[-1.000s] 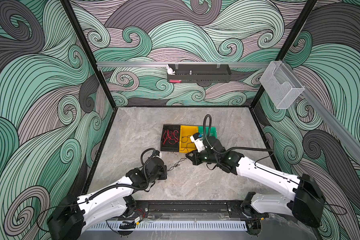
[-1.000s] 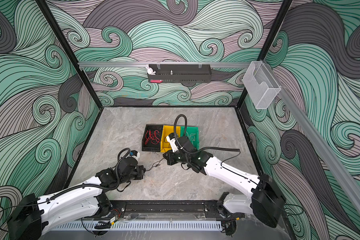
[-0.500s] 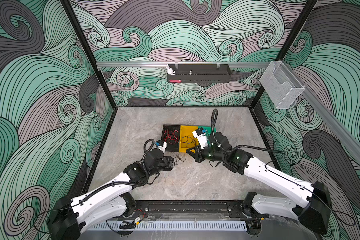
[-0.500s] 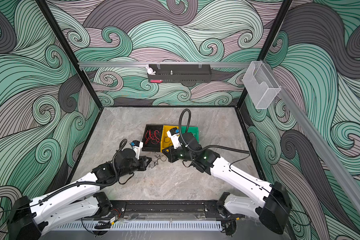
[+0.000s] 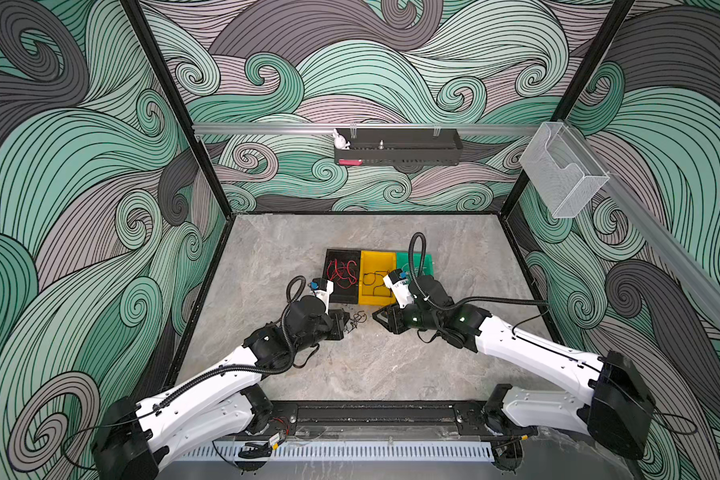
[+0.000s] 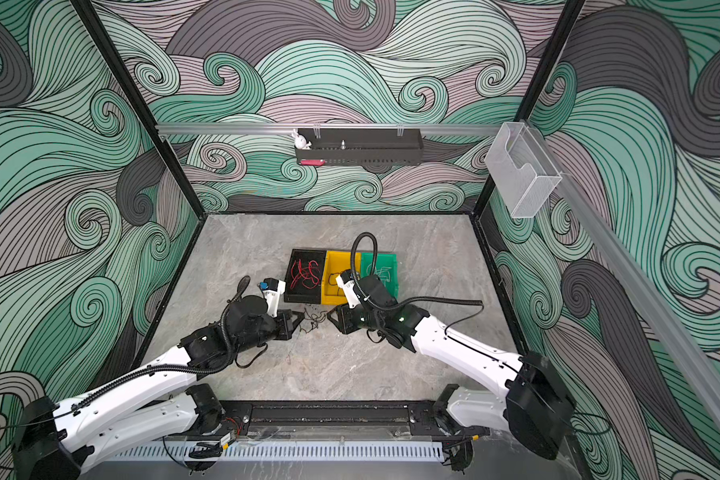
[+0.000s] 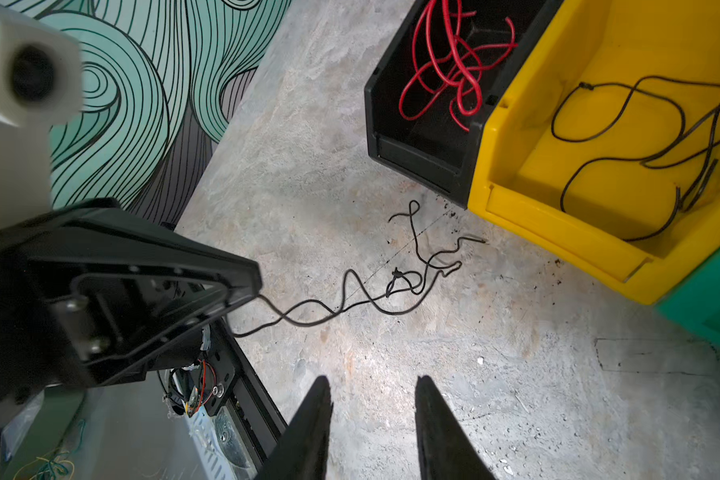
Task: Untangle the cables
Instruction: 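Carry the black wire to the yellow bin with left gripper while right draws back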
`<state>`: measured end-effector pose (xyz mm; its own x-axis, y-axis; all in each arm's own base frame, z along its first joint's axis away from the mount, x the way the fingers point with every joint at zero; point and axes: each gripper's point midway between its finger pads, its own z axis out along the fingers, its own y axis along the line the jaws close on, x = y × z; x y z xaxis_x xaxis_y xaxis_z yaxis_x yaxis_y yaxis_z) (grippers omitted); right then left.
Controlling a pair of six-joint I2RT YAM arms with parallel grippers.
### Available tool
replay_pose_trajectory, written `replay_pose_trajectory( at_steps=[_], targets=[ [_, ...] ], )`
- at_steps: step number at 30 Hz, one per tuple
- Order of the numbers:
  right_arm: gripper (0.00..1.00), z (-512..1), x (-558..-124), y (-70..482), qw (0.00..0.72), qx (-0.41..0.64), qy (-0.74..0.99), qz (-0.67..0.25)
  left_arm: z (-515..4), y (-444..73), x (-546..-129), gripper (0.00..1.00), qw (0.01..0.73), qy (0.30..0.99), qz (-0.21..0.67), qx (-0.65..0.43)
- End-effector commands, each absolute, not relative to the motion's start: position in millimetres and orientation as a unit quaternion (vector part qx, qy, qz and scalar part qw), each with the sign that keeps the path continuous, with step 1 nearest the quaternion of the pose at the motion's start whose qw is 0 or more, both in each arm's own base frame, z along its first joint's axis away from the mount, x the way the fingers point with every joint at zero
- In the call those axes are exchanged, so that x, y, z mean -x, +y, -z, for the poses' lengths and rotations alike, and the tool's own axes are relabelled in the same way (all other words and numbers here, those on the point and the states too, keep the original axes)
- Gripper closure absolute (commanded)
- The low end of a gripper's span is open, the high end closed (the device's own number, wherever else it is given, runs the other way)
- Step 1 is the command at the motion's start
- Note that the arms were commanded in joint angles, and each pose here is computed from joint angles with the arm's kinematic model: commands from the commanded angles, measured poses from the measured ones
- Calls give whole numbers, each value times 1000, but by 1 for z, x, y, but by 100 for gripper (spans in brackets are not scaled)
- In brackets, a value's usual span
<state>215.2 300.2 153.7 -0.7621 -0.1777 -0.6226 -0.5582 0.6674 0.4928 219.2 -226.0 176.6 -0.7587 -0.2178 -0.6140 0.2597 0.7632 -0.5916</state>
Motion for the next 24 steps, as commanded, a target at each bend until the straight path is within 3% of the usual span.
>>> replay_pose_trajectory(
  at_steps=[1,5,14,24],
  targets=[
    [53,-162,-221,310,316,248,839,-368,-227,-231,-228,100,394,839,373,-18],
    [42,-168,-223,312,347,281,817,-366,-248,-233,-231,100,411,832,371,-39],
    [41,-190,-238,262,386,211,840,-317,-311,-255,-253,100,458,808,357,-95],
    [39,-196,-226,188,399,124,861,-290,-368,-289,-313,100,491,795,335,-125]
  ],
)
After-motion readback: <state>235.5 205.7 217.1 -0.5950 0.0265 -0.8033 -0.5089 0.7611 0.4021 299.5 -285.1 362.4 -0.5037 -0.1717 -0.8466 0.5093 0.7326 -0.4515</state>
